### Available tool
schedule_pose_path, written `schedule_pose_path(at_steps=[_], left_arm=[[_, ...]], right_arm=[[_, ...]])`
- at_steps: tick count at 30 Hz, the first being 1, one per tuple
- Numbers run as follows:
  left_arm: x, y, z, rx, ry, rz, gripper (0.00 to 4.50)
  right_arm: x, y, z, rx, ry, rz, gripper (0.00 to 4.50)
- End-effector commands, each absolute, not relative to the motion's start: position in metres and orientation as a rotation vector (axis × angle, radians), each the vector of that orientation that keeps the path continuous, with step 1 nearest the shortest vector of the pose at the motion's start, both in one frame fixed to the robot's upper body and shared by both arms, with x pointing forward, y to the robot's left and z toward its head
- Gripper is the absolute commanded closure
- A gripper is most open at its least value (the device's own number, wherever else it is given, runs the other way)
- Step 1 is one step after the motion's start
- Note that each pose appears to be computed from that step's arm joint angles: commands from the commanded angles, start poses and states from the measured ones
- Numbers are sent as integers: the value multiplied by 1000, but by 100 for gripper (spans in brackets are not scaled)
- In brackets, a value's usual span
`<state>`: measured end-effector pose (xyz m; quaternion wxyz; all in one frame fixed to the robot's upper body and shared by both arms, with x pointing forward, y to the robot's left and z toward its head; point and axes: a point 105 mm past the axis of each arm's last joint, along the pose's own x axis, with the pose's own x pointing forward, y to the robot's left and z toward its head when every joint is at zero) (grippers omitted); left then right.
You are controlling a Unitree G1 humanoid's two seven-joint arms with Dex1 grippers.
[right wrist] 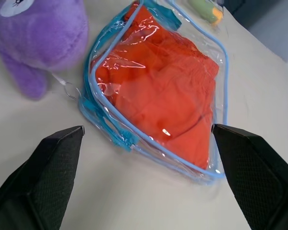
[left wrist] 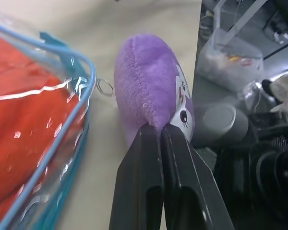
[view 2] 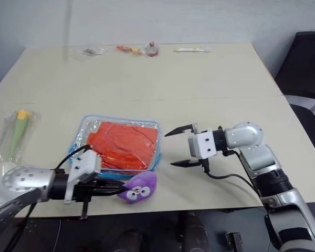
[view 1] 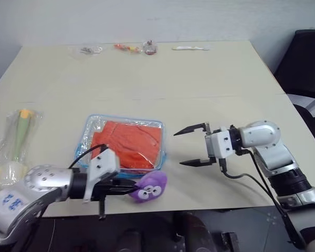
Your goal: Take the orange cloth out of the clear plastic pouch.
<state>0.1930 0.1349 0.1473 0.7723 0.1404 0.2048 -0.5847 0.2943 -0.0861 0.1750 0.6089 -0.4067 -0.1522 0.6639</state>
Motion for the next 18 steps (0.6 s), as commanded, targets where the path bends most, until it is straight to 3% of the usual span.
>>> schedule_pose_path(at_steps=[1, 2, 4, 8, 18], left_arm=[[182, 133, 156, 364, 388, -1294, 449], [181, 133, 156, 362, 389, -1286, 449], [180, 134, 156, 353, 385, -1272, 450], [179, 134, 156, 338, 378, -1254, 450], [178, 133, 156, 328, 373, -1246, 450]], right_arm=[[289, -74, 174, -978, -400, 1570, 6], [289, -71, 171, -980, -408, 1573, 6], [288, -63, 167, -997, -432, 1579, 61], [285, -56, 156, -1061, -468, 1595, 200], [281, -54, 144, -1109, -495, 1606, 200]])
